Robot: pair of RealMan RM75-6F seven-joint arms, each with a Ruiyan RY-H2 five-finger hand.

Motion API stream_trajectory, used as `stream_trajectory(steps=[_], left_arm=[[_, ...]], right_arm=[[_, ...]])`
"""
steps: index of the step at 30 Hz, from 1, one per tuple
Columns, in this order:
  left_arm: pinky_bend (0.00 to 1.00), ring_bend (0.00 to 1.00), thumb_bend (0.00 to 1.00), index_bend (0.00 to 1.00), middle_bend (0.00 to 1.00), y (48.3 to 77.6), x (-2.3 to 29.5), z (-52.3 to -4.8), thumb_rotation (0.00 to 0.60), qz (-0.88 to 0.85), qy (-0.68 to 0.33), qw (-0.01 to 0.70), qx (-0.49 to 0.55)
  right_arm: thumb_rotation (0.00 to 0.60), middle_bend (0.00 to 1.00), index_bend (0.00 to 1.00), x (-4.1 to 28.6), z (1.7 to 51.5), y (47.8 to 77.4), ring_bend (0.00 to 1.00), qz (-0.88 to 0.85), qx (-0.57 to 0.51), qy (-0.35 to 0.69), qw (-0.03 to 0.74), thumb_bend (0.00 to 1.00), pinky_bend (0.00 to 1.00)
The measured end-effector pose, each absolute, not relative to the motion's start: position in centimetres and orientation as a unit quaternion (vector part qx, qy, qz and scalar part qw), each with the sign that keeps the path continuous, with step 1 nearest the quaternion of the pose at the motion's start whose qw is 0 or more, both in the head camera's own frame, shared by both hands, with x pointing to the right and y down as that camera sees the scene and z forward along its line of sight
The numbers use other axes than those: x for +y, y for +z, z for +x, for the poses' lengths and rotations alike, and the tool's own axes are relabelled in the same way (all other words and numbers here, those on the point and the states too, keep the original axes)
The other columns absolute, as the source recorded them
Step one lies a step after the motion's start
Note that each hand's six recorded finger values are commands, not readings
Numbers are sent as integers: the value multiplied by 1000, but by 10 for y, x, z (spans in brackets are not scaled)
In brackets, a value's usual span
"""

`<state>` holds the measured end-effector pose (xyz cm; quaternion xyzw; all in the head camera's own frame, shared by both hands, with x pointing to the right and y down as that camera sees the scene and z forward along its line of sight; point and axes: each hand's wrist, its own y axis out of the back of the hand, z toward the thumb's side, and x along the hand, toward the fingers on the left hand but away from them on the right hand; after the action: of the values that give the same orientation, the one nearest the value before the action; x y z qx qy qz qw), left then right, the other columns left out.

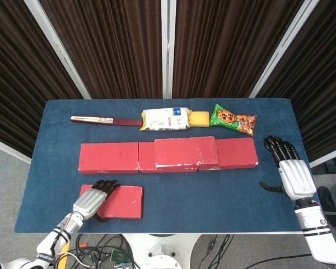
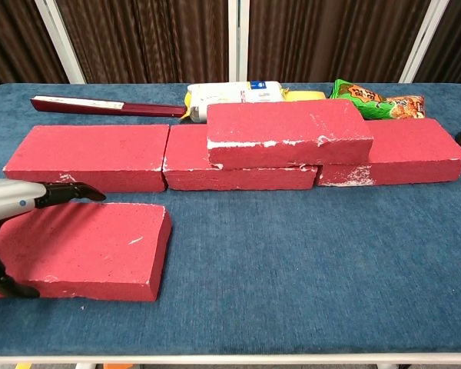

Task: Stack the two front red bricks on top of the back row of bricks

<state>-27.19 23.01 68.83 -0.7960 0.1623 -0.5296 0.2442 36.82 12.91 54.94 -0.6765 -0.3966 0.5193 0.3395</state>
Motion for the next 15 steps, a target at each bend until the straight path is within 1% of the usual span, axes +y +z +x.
stream_trajectory(steps=[15], left_arm=[[0,0,0,0,0,700,225,-277,600,-795,-539,227,163]], right_arm=[[600,0,0,128,372,551,0,-677,-396,522,337,0,0]])
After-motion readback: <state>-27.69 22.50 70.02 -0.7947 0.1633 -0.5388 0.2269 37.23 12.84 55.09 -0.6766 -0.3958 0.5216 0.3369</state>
